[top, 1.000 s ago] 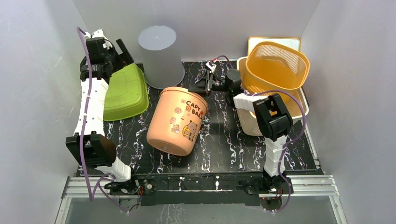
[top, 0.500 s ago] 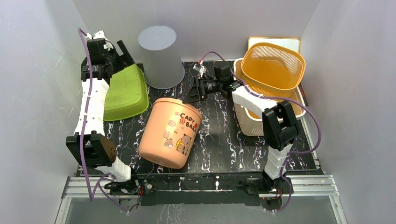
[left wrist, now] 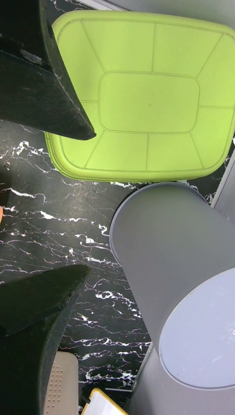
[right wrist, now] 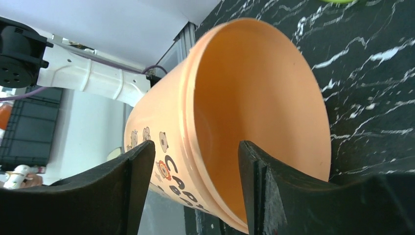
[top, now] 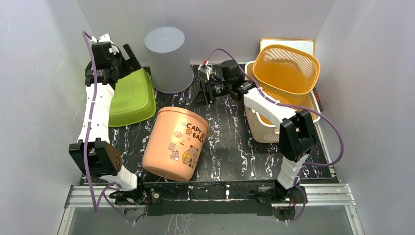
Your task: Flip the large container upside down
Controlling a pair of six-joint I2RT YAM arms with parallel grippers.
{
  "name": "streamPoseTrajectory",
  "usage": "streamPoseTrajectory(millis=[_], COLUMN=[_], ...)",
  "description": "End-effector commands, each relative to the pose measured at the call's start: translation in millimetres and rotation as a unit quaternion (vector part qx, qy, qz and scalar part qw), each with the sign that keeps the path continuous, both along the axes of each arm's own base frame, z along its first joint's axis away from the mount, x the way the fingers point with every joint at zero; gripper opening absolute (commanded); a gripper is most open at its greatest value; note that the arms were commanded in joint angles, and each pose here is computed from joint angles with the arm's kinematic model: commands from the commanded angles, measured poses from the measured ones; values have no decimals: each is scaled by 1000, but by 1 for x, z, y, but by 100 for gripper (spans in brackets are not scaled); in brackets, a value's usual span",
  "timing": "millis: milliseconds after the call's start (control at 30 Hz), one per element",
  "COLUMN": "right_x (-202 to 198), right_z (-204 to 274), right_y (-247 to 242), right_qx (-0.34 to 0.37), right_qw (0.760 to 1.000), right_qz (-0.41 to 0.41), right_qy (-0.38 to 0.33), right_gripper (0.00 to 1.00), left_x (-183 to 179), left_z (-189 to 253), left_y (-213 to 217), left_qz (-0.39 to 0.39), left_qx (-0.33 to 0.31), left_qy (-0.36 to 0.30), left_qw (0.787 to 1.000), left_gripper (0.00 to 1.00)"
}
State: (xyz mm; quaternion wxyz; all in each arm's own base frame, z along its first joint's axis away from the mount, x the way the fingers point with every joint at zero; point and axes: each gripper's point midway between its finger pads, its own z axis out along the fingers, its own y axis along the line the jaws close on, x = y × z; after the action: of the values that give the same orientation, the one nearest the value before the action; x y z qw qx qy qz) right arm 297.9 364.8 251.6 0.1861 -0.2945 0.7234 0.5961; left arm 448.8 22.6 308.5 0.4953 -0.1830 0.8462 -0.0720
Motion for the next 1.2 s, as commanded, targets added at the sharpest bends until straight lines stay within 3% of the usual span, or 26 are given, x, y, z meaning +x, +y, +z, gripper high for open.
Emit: streamPoseTrajectory(millis=[0,333,600,833,1000,1167], right_x=[8,7,-26,-18,-26,-39], right_z=[62,36,-5,-28,-25,-10], right_y=[0,4,49,77,81,79], right_qx=[40,8,-21,-33,-27,23], right_qw=[994,995,993,991,991,990], right_qz=[-14,-1,54,67,87,119], right_qy=[-100,-102,-100,-109,-103,-78], right_gripper=[62,63,62,60,44,0], left_x=[-13,-11,-8,-9,-10,-10], left_z=[20,14,9,9,8,9], left_y=[-5,-18,-18,-19,-19,-18], left_qz=[-18,-56,-56,-58,-57,-56], left_qx=[3,-7,-12,-12,-12,-11], left_qy=[-25,-27,-21,-21,-20,-21], left_qw=[1000,998,998,998,998,998], left_gripper=[98,98,98,98,98,98])
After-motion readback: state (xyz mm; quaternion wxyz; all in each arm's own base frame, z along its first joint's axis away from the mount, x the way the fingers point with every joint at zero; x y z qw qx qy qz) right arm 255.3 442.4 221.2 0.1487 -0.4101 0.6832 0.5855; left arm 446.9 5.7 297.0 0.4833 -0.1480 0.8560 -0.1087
